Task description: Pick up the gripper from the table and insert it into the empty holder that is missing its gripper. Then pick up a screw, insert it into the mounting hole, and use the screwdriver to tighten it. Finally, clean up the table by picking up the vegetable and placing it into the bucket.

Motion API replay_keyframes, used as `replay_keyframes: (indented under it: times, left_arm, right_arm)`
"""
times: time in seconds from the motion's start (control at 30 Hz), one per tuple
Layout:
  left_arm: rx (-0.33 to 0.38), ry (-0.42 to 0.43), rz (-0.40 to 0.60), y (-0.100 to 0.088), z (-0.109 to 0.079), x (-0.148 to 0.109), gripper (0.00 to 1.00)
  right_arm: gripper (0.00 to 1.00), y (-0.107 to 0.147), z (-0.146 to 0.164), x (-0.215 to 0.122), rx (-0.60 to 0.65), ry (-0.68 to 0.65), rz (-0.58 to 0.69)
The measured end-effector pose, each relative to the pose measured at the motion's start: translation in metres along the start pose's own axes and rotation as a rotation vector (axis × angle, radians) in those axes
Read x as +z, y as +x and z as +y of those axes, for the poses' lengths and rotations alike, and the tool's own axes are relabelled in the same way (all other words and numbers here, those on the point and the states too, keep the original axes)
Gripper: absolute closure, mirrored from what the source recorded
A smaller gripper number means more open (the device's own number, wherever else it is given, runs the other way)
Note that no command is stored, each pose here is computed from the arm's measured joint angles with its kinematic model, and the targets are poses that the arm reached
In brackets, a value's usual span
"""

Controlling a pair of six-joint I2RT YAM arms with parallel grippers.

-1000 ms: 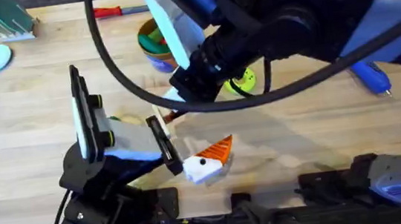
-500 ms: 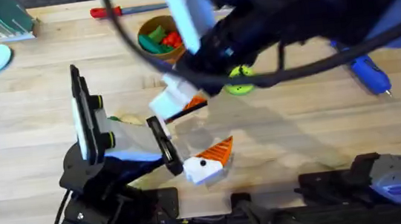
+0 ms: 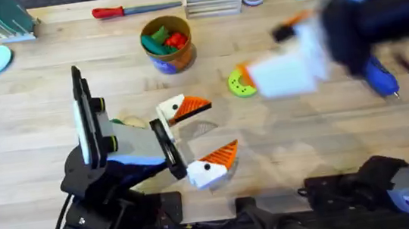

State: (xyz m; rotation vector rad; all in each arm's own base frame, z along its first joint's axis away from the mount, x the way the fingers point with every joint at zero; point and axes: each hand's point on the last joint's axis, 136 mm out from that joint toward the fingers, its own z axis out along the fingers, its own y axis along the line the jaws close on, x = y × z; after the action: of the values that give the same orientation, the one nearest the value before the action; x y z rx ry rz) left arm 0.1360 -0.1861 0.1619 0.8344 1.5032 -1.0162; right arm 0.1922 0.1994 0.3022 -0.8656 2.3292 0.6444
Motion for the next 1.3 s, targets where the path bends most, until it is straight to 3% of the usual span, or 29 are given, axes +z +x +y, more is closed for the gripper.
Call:
replay_keyframes:
  times: [0.2,0.53,0.6,0.67,0.73,0.8,0.83,1.1,1.3]
  left_arm:
    - [0.000,0.000,0.000,0.000,0.000,0.000,0.009]
    - [0.000,0.000,0.000,0.000,0.000,0.000,0.036]
    - [-0.001,0.000,0.000,0.000,0.000,0.000,0.140]
    - [0.000,0.001,0.000,0.000,0.000,0.000,0.346]
    - [0.000,0.001,0.000,0.000,0.000,0.000,0.584]
    - [0.001,0.001,0.000,0.000,0.000,0.000,0.895]
    - [0.005,0.001,0.000,0.000,0.000,0.000,0.976]
    - [0.004,0.001,0.000,0.000,0.000,0.000,0.987]
    - [0.004,0.001,0.000,0.000,0.000,0.000,0.987]
  right_arm:
    - [0.010,0.063,0.000,-0.043,-0.025,0.030,0.123]
    - [0.010,0.091,0.011,-0.058,-0.036,-0.005,0.099]
    - [0.010,0.097,0.013,-0.052,-0.033,-0.026,0.102]
    - [0.010,0.097,0.015,-0.045,-0.032,-0.053,0.099]
    - [0.010,0.093,0.016,-0.039,-0.035,-0.073,0.088]
    - [0.010,0.091,0.017,-0.035,-0.037,-0.087,0.078]
    - [0.009,0.089,0.017,-0.034,-0.039,-0.093,0.073]
    - [0.010,0.070,0.014,-0.032,-0.070,-0.079,-0.002]
    - [0.010,0.066,-0.019,-0.028,-0.011,0.096,0.004]
